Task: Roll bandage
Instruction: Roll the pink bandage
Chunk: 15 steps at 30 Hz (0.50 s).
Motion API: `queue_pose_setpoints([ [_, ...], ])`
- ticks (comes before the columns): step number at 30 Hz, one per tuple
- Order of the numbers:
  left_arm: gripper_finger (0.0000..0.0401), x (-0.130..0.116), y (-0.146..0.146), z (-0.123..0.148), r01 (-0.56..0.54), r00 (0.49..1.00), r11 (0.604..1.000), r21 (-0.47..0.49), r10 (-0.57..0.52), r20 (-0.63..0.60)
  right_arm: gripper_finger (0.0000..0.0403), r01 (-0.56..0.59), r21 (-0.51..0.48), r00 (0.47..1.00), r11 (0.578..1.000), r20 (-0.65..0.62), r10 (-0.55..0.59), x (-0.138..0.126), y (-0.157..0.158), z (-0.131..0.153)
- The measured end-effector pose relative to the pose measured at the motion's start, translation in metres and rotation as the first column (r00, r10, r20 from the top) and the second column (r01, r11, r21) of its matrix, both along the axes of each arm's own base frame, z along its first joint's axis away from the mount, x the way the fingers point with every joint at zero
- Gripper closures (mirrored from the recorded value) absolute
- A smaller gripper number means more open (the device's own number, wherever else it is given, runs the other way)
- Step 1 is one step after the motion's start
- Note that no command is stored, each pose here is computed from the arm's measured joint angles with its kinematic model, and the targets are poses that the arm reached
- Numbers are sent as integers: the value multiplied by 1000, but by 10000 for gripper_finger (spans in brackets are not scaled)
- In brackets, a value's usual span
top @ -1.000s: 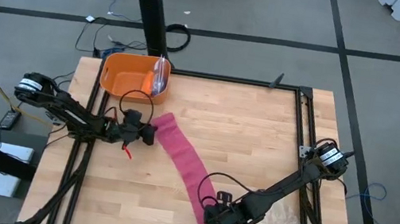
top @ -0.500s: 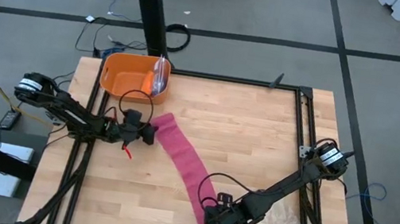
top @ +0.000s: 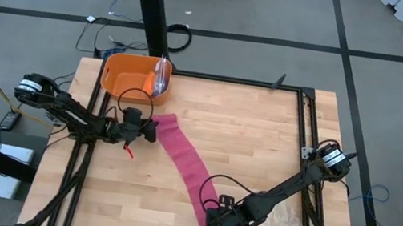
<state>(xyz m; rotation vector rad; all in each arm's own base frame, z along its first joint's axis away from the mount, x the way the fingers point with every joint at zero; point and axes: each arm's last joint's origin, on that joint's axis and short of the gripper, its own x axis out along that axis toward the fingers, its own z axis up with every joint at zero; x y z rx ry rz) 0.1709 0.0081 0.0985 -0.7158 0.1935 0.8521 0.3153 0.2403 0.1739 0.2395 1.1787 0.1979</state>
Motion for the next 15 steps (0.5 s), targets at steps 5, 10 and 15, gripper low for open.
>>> queue_pose_setpoints([
  [5, 349, 0, 2, 0, 9, 999, 998, 61, -6, -46, 247, -8, -16, 1000, 1000, 23, 9, -1, 2, 0],
  [10, 386, 1, 3, 3, 11, 998, 992, 129, -3, -62, 247, -54, -57, 997, 997, 52, 57, -7, 10, 0],
  [15, 385, 5, 3, 11, 38, 998, 975, 221, -25, -62, 247, -55, -100, 996, 994, 62, 61, -9, 11, -1],
])
